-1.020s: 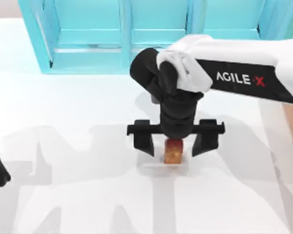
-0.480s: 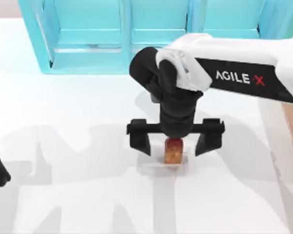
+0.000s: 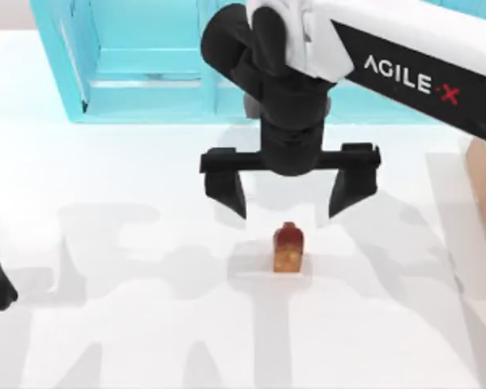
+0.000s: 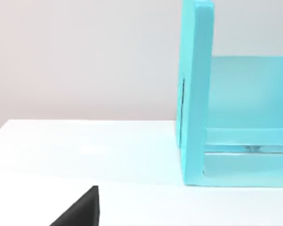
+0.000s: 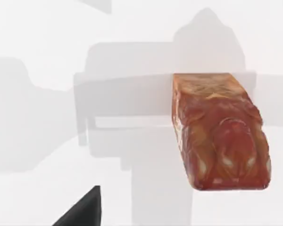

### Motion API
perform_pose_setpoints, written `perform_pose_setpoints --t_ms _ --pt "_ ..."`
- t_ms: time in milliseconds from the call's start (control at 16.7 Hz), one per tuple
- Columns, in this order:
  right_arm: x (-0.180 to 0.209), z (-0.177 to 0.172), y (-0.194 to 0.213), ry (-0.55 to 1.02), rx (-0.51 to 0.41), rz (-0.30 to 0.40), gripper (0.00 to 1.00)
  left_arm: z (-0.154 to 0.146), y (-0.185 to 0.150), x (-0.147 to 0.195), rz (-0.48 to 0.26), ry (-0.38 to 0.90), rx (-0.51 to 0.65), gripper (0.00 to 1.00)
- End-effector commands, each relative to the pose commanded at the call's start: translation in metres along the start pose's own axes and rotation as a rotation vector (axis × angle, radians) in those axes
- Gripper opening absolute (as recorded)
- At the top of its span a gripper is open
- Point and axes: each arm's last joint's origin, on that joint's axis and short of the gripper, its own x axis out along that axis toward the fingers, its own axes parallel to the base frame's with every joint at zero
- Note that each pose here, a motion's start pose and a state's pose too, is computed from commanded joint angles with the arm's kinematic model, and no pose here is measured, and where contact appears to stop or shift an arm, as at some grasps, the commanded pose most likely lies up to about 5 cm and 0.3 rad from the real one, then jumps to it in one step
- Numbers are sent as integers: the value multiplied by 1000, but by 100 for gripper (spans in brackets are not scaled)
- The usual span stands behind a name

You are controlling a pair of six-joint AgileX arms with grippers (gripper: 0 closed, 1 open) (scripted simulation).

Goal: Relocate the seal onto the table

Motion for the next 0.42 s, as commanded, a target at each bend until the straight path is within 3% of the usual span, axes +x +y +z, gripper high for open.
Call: perform_pose_setpoints --t_ms 240,420 --pt "-53 -6 -7 -19 0 18 100 0 0 0 0 0 0 100" --pt "-66 -9 -11 -25 0 27 100 0 0 0 0 0 0 100"
